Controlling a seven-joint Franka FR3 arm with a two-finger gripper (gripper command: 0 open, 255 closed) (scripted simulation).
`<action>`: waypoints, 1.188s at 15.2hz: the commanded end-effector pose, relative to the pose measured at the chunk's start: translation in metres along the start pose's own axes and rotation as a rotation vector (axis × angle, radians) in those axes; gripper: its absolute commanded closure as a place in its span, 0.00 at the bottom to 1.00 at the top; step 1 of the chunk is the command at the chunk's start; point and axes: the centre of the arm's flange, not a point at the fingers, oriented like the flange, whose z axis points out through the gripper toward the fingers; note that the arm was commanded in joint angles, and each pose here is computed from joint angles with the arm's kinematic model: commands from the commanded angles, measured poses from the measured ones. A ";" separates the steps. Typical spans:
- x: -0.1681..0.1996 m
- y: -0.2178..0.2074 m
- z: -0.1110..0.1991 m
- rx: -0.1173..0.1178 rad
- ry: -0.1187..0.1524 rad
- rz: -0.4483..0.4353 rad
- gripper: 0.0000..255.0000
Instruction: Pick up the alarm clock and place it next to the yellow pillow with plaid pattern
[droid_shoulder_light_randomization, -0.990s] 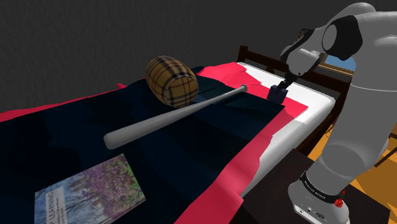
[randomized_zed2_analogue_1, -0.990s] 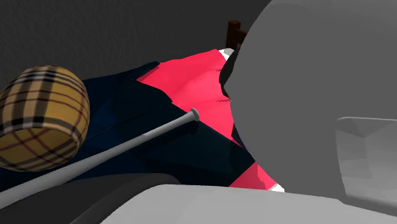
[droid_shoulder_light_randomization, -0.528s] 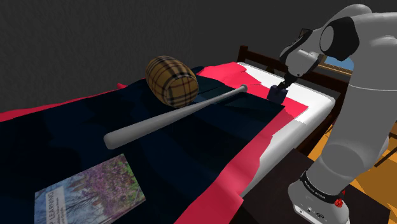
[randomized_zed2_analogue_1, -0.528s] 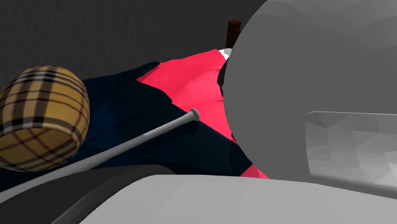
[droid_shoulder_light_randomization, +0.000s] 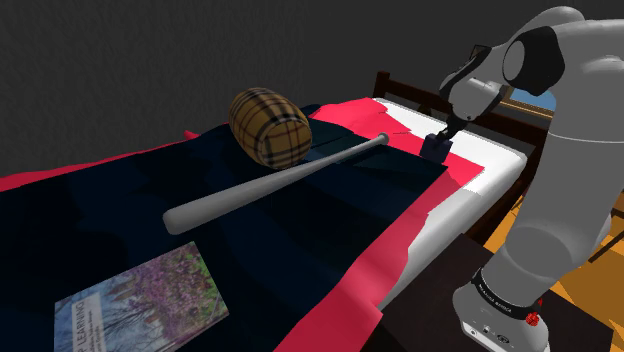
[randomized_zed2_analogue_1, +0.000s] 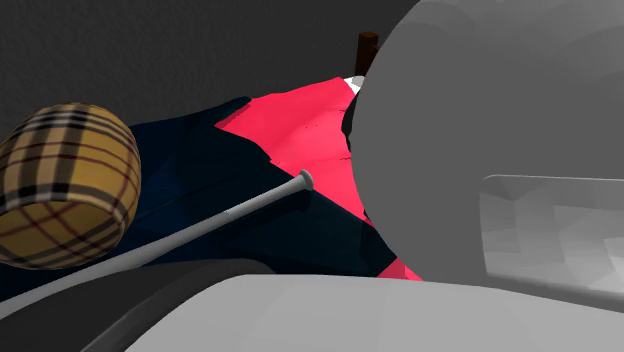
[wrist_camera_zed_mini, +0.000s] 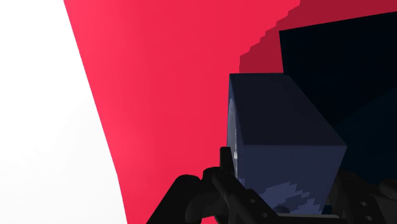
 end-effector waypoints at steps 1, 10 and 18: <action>0.000 0.000 0.000 0.000 0.000 0.000 1.00; 0.009 0.000 -0.036 0.000 0.000 0.000 1.00; 0.020 0.000 -0.077 0.000 0.000 0.000 1.00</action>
